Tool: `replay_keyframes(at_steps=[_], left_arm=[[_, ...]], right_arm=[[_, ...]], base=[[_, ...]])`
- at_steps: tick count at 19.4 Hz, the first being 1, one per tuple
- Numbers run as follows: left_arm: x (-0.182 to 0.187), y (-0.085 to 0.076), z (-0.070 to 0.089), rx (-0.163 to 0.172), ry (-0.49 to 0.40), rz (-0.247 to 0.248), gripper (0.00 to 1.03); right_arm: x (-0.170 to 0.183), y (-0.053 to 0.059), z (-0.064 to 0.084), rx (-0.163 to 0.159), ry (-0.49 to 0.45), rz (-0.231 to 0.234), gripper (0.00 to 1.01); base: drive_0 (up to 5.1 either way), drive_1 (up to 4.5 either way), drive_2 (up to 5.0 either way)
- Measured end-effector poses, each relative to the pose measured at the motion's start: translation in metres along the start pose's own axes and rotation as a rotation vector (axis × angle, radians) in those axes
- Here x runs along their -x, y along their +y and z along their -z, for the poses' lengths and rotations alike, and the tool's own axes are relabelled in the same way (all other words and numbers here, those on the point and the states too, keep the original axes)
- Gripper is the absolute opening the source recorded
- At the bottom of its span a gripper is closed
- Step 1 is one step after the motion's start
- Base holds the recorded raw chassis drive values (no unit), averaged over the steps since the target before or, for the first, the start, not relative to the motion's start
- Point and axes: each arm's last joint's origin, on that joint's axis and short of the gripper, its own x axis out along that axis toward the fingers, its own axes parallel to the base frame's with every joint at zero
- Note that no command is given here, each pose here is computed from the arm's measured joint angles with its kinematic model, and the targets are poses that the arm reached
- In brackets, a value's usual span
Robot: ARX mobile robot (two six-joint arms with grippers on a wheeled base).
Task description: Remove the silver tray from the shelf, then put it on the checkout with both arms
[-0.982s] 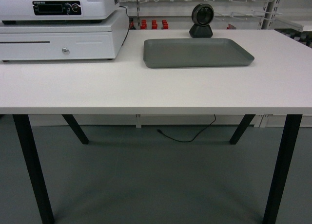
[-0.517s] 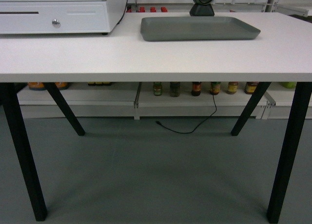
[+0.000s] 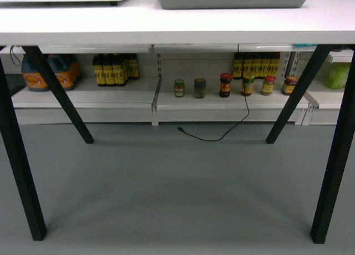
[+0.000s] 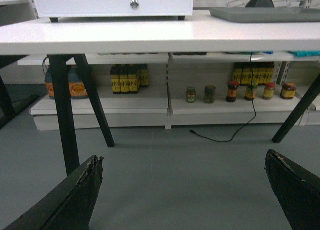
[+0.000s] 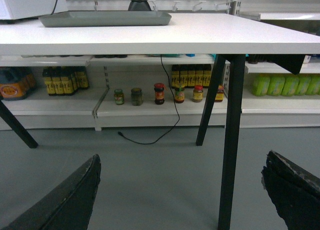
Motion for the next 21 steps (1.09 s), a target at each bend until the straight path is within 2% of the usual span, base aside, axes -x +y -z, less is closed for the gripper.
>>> replay_keyframes(at_steps=[21], left_arm=[[0.0000, 0.0000, 0.0001, -0.001, 0.002, 0.002, 0.98]], right_arm=[[0.0000, 0.0000, 0.0001, 0.000, 0.002, 0.000, 0.98]], base=[[-0.1, -4.25, 4.1]])
